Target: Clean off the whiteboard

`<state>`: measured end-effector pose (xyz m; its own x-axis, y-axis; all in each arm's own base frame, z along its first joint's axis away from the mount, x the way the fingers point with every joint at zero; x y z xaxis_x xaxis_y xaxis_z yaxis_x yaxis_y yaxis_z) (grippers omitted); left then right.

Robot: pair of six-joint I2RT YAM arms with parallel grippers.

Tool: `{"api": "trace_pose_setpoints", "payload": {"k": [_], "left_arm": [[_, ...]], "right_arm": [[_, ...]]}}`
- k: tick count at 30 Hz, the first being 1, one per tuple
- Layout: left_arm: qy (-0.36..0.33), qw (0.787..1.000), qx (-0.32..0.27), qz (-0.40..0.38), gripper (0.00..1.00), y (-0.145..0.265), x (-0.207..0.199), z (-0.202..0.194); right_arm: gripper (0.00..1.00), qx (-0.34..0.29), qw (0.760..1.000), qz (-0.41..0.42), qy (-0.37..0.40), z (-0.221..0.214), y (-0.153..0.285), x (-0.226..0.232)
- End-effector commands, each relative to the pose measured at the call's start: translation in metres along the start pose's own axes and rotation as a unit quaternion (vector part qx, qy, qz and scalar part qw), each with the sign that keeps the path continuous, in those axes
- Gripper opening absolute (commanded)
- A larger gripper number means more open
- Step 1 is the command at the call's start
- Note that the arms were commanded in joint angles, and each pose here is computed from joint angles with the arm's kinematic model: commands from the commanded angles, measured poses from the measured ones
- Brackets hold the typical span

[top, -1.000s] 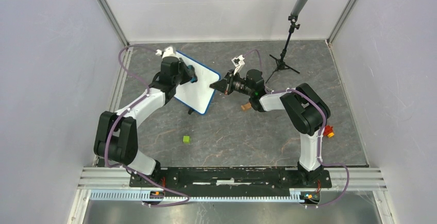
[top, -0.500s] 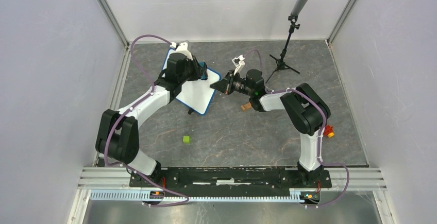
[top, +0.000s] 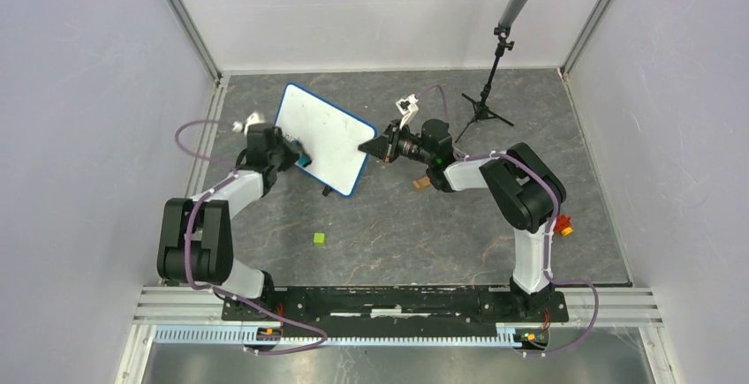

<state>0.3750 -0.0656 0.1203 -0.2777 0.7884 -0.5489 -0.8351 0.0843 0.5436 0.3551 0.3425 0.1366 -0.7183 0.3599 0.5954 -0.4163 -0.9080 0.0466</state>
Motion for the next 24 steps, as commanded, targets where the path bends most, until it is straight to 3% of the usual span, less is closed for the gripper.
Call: {"api": "trace_pose_setpoints", "payload": {"k": [1,5,9,20,24], "left_arm": [[0.103,0.992,-0.010,0.073,0.18,0.000,0.054,-0.013],[0.128,0.986,-0.019,0.100,0.18,0.002,0.078,-0.015],[0.111,0.992,-0.013,0.065,0.18,0.000,0.064,-0.008],[-0.020,0.994,-0.051,-0.090,0.20,0.017,-0.056,0.042],[-0.027,0.992,-0.066,-0.108,0.22,0.022,-0.078,0.056]], "right_arm": [[0.00,0.036,0.996,0.069,0.043,-0.016,-0.007,0.024],[0.00,0.035,0.996,0.070,0.043,-0.016,-0.007,0.024],[0.00,0.034,0.996,0.070,0.044,-0.015,-0.007,0.024],[0.00,0.035,0.996,0.070,0.043,-0.016,-0.008,0.023],[0.00,0.037,0.996,0.071,0.040,-0.017,-0.008,0.023]]}}
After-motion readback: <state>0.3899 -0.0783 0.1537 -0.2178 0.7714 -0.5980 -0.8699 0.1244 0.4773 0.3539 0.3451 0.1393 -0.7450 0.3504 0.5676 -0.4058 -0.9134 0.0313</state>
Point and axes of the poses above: each gripper's point midway between its finger pads, its own y axis back along the fingers, its own x axis along the line the jaws close on, z = x × y, the point moved 4 cm from there along y, back along the fingers, and after that the axes turned 2 degrees about y, right-handed, at the moved point
